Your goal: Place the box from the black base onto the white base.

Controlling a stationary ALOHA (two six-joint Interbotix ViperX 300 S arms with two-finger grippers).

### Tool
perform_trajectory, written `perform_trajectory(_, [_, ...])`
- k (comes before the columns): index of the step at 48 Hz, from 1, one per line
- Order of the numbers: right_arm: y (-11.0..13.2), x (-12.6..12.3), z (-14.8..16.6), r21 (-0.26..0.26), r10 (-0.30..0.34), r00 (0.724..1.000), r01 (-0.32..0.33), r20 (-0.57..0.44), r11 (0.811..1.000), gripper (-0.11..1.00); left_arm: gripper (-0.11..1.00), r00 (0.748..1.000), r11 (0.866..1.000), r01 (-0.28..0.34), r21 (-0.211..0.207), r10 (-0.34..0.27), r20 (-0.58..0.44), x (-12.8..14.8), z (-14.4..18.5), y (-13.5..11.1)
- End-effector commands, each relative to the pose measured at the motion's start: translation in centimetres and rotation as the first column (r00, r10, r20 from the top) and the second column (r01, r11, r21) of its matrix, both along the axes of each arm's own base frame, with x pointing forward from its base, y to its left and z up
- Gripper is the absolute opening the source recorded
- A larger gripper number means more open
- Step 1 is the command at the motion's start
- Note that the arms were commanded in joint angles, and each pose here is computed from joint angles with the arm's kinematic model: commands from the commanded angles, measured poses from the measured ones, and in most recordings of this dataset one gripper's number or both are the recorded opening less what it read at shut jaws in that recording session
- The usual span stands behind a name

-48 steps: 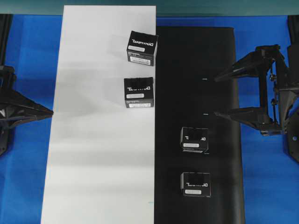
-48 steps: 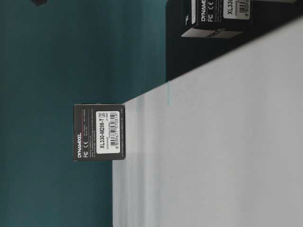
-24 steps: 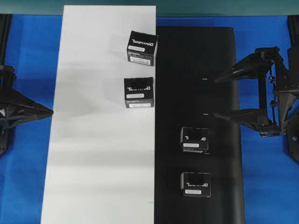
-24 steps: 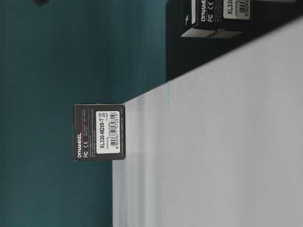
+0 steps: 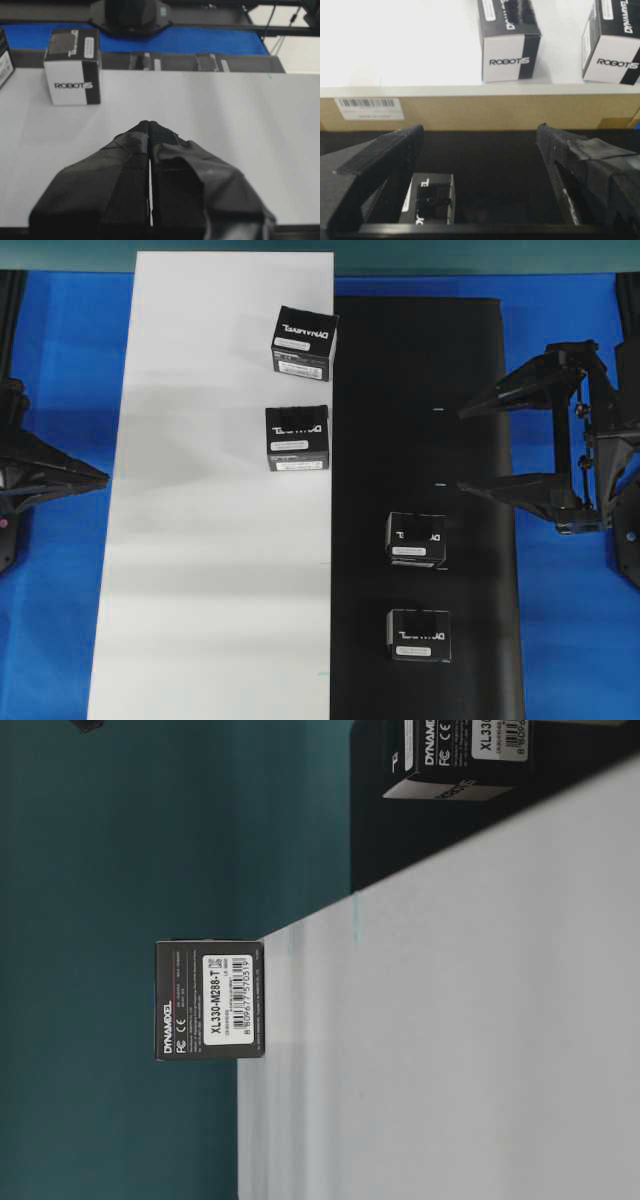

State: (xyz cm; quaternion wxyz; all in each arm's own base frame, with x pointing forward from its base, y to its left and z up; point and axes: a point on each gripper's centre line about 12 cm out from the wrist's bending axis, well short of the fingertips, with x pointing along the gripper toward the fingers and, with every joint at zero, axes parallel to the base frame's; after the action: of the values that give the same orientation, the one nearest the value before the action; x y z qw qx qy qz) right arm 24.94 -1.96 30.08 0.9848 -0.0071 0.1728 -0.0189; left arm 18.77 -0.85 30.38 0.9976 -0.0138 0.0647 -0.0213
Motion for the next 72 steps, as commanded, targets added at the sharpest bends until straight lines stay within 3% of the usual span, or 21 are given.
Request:
perform_trajectory(1, [0.00, 0.12, 0.33, 0.004, -0.003, 1.000, 0.003, 0.015, 1.000, 0.99, -0.04, 1.000, 1.000, -0.002, -0.001, 0.002, 0.028, 0.12, 1.04, 0.02])
perform_trajectory(72, [0.27, 0.03, -0.13, 0.033, -0.001, 1.000, 0.001, 0.000, 0.999, 0.99, -0.04, 1.000, 1.000, -0.009, -0.002, 0.009, -0.015, 0.06, 0.35, 0.15])
